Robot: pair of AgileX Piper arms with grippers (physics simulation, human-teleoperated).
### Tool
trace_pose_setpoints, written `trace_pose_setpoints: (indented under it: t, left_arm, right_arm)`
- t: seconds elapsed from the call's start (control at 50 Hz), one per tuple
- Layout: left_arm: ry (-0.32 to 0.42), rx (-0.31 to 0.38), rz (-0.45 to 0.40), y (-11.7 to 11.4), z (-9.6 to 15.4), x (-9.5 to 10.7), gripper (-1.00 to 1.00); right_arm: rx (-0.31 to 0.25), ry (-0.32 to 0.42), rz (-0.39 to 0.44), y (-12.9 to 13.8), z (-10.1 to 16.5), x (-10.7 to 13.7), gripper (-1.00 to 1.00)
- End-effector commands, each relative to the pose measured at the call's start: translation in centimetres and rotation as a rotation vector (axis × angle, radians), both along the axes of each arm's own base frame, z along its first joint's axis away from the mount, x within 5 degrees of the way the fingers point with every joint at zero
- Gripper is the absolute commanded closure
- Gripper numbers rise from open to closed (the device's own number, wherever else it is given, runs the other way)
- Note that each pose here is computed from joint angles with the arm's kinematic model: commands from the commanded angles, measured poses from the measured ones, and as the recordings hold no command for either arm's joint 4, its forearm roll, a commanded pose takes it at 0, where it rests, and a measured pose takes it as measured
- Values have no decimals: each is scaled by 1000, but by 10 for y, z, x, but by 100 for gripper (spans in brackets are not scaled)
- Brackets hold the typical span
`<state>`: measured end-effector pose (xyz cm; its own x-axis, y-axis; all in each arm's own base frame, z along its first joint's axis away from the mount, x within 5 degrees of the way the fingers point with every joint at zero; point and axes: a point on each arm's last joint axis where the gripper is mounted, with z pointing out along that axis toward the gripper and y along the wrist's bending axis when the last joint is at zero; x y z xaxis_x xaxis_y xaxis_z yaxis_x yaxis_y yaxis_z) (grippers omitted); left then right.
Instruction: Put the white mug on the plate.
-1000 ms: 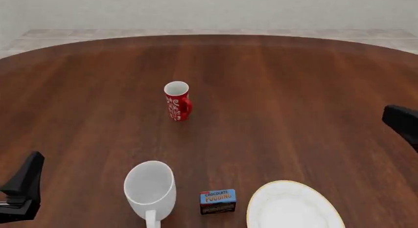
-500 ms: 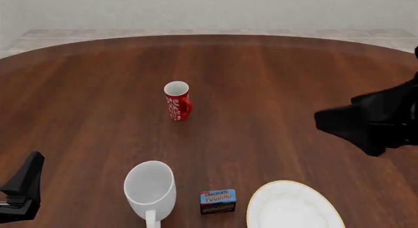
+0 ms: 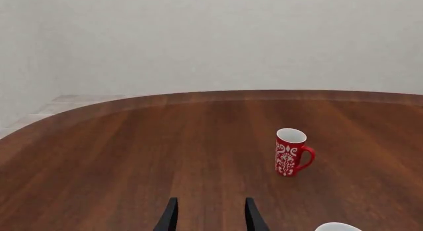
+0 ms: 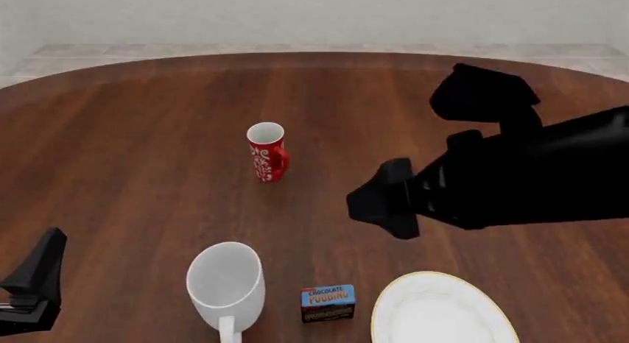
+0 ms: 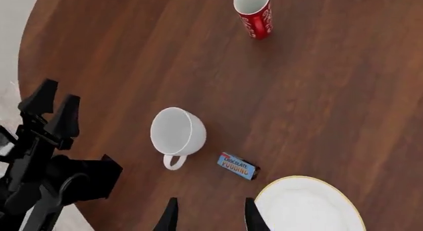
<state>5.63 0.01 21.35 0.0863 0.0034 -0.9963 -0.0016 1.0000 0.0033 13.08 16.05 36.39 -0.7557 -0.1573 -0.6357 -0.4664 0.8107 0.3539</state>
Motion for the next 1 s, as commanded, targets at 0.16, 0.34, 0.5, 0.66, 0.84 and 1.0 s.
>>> trace_pose_setpoints:
  t: [0.16,0.34,0.5,0.66,0.84,1.0]
  left_arm:
    - [1,-1,-1,0,0,0,-100]
    - [0,0,-1,0,0,0,-100]
    - [-1,1,-1,0,1,0,-100]
    - [0,0,-1,0,0,0,-100]
    - [0,0,-1,0,0,0,-100]
    - [0,0,-1,0,0,0,-100]
  right_arm:
    - [6,125,-9,41,-40,3,-100]
    - [-5,161,-8,52,-54,2,-100]
    - [-4,190,-1,63,-66,-3,-100]
    - [-5,205,15,76,-73,-5,-100]
    - [-18,218,27,87,-85,-5,-100]
    - [-22,224,31,92,-89,-6,-100]
